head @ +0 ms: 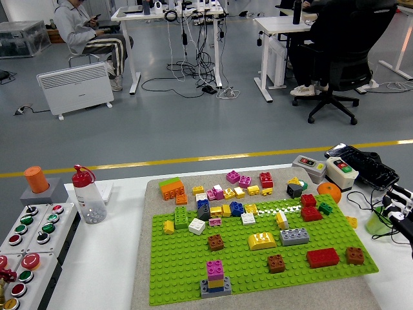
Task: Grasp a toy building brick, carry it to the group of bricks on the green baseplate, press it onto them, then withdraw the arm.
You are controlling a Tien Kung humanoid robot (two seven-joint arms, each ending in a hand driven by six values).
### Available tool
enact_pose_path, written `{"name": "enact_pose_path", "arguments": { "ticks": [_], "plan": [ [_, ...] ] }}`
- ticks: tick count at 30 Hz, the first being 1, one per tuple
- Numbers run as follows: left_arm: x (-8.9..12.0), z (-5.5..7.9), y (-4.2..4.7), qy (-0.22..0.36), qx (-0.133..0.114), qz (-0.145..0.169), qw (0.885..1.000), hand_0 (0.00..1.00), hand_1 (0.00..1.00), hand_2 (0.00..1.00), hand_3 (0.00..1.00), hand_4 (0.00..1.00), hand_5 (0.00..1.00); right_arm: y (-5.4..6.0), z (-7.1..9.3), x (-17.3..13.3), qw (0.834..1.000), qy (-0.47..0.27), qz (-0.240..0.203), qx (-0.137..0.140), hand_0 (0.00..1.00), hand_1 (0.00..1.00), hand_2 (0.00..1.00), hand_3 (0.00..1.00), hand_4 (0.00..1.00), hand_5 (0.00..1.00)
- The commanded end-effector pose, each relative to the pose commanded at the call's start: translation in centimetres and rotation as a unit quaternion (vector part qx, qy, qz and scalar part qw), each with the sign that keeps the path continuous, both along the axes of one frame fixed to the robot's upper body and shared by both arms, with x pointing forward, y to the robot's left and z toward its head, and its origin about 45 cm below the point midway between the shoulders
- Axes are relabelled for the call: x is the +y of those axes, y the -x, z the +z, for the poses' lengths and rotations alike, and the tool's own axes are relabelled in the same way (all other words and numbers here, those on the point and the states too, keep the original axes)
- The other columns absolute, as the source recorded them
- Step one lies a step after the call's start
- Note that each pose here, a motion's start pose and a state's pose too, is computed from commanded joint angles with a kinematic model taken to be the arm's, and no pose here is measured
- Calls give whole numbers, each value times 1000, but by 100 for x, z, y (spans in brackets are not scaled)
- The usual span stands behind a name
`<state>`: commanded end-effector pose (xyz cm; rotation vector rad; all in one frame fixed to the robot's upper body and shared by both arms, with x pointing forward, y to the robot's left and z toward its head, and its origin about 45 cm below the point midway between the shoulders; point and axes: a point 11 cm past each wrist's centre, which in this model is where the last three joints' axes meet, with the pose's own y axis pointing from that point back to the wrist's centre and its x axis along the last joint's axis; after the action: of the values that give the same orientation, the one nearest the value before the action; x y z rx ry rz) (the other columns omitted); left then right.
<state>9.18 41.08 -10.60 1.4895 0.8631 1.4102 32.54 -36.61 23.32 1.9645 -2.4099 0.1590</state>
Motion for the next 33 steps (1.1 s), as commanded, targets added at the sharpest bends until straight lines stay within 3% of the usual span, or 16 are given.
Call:
{"name": "enact_pose_path", "arguments": {
  "ticks": [5, 9, 17, 24, 29, 33],
  "plan": [
    [4, 3, -9, 0, -2, 2, 1000, 656, 684, 672, 579, 286, 998, -36, 12, 71, 996, 77, 37, 25, 840, 780, 813, 837, 669, 120],
    [8, 8, -29, 0, -5, 4, 1000, 655, 685, 672, 578, 285, 998, -87, 35, 124, 981, 175, 74, 46, 846, 771, 770, 807, 675, 99],
    [21, 19, -61, -1, -8, 6, 1000, 656, 683, 672, 579, 286, 998, -141, 60, 228, 919, 362, 136, 72, 850, 764, 756, 790, 683, 95],
    [25, 27, -89, -1, -11, 6, 1000, 656, 685, 671, 578, 286, 998, -175, 56, 347, 859, 482, 158, 74, 852, 766, 763, 788, 688, 101],
    [19, 27, -98, 0, -11, 6, 1000, 656, 684, 672, 577, 286, 998, -235, 34, 461, 836, 523, 152, 63, 849, 767, 761, 780, 679, 119],
    [13, 26, -103, 0, -12, 6, 1000, 656, 685, 672, 576, 286, 998, -260, 0, 552, 824, 537, 168, 71, 848, 766, 756, 776, 680, 127]
  ]
}}
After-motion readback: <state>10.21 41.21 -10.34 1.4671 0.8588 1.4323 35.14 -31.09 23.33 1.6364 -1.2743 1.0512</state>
